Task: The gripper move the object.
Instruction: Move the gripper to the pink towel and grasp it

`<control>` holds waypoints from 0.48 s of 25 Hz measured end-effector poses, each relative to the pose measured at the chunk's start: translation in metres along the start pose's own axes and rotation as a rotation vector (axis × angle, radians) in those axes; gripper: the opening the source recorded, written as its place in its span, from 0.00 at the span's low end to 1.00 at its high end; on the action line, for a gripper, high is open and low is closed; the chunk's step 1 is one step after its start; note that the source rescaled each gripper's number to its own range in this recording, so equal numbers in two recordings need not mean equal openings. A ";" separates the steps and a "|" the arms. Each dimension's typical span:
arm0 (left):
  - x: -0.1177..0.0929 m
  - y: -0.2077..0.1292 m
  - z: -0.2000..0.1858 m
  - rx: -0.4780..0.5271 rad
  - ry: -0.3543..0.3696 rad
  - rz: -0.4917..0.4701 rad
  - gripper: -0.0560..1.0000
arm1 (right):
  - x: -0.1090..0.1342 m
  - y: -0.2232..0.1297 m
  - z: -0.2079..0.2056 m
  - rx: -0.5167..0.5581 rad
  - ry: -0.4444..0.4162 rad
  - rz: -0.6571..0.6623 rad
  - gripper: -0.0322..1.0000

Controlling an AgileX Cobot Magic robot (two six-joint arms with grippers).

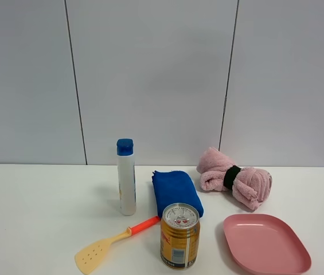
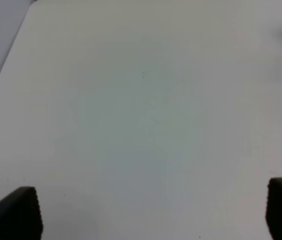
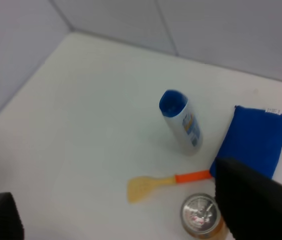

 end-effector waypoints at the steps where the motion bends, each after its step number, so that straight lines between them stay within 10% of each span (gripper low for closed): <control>1: 0.000 0.000 0.000 0.000 0.000 0.000 1.00 | -0.006 -0.001 0.010 0.029 -0.032 -0.005 0.71; 12: 0.000 0.000 0.000 0.000 0.000 0.000 1.00 | -0.110 -0.037 0.071 0.380 -0.661 0.046 0.71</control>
Point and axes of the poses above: a point on each arm's last joint axis where the gripper is mounted, z pointing out along that axis toward the gripper, x along the wrist's bending axis when the last joint is at zero, y = z × x, the point moved 4 cm from there along z, pointing out along that axis toward the gripper, and after that the axes turned 4 degrees about z, right-handed, at the moved point
